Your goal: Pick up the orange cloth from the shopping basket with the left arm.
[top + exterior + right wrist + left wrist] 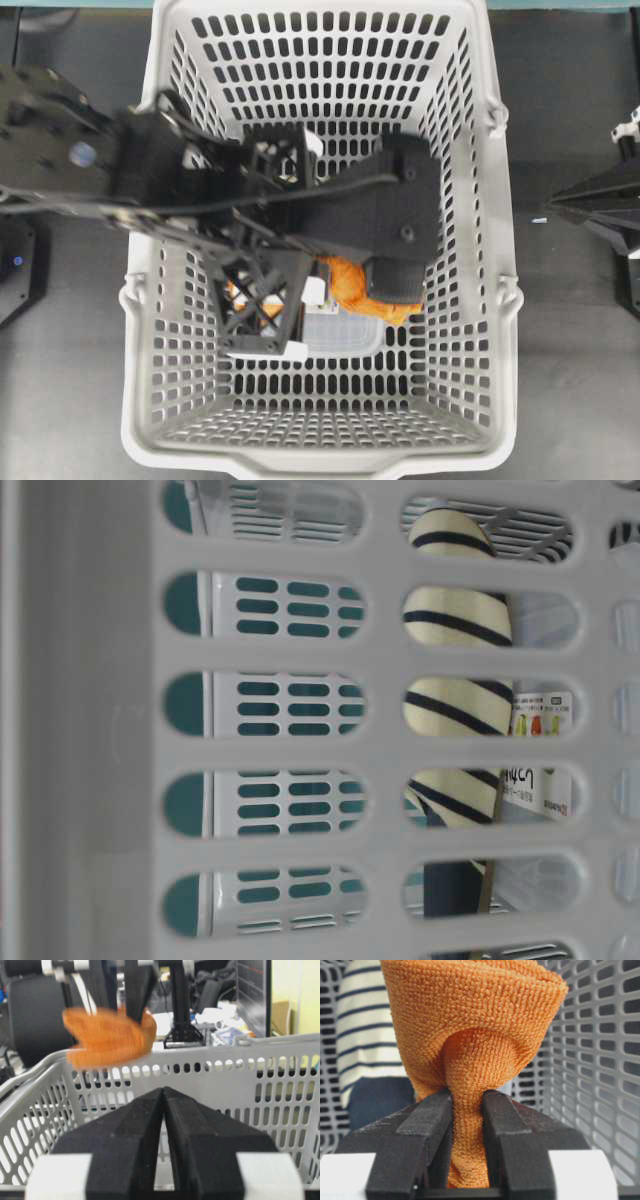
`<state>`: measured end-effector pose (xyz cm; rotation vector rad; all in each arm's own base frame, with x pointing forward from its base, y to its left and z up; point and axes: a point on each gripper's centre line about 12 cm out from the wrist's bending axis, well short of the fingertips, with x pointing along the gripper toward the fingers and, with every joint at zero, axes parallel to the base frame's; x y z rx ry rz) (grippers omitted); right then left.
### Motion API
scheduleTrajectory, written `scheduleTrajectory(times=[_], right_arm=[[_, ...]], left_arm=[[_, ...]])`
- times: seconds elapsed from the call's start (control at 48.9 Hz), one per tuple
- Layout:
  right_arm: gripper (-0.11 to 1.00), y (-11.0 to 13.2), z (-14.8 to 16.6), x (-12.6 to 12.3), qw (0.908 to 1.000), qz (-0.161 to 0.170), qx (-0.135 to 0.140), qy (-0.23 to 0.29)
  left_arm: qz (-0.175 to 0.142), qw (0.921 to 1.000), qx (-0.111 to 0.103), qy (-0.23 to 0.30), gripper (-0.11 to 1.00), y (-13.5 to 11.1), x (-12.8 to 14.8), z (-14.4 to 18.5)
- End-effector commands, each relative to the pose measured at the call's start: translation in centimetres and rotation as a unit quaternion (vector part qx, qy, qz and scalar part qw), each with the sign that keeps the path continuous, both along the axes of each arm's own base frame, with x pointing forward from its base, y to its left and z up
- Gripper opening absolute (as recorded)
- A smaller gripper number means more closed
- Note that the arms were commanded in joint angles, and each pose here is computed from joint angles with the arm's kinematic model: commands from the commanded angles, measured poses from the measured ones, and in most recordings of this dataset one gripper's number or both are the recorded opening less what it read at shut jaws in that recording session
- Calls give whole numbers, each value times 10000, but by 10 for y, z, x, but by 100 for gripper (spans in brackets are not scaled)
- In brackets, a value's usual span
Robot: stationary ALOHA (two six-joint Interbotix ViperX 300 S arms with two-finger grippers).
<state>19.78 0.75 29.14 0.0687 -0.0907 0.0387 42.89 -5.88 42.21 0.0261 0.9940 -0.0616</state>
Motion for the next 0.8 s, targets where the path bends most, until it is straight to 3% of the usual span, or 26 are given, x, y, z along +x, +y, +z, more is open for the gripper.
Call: scheduleTrajectory(times=[0.0, 0.286, 0.778], right_arm=[[0, 0, 3, 1, 10000, 10, 32, -60], [0, 0, 3, 1, 10000, 11, 40, -67], [0, 0, 3, 1, 10000, 11, 40, -67]], left_arm=[[3, 9999, -14, -153, 15, 0, -7, 28], [55, 9997, 38, 226, 15, 2, -5, 31], [66, 9997, 29, 243, 15, 3, -5, 31]])
